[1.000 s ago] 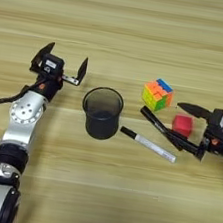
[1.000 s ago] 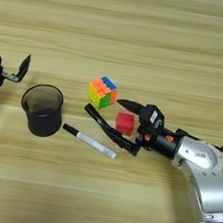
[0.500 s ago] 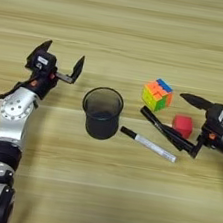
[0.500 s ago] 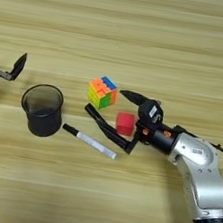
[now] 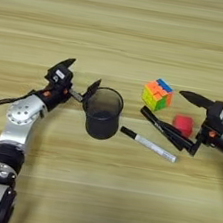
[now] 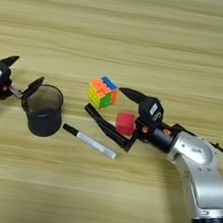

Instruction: Move the objects on the table

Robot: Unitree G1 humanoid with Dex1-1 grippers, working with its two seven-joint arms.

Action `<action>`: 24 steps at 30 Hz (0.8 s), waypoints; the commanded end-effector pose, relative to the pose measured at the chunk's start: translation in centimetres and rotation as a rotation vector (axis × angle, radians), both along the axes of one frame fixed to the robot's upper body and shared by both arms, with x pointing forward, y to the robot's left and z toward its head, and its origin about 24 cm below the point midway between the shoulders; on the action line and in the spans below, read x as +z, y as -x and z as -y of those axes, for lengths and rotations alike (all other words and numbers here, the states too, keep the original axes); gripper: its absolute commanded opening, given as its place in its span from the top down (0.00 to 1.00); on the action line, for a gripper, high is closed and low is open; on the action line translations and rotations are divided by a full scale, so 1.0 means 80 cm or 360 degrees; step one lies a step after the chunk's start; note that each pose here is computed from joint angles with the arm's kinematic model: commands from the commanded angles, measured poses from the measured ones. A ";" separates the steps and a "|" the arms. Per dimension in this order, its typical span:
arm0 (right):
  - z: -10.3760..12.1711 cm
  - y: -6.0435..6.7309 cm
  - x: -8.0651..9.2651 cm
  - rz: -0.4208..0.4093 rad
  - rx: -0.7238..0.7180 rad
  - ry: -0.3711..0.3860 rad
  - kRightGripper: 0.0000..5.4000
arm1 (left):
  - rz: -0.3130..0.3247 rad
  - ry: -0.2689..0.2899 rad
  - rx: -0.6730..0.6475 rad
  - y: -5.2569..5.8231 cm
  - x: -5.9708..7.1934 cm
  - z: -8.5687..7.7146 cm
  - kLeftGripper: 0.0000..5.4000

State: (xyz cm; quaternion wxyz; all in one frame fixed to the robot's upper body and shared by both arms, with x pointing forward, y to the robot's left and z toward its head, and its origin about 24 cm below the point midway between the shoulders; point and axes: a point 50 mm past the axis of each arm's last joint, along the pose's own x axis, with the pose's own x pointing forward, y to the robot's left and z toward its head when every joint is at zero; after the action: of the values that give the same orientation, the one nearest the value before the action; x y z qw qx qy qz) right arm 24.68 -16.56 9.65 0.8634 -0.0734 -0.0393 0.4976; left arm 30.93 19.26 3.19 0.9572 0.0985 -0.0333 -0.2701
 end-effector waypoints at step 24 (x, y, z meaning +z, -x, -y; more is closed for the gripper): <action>0.009 -0.001 0.020 0.0079 -0.0010 0.0001 0.01 | 0.0084 -0.0013 -0.0739 0.051 0.011 0.052 0.00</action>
State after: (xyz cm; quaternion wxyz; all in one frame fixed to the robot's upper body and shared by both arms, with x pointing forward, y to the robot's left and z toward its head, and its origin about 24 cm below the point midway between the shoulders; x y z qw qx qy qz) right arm 24.74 -17.17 10.52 0.8666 -0.0746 -0.0509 0.4908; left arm 27.30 15.44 4.00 0.8773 0.1015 -0.0825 -0.4618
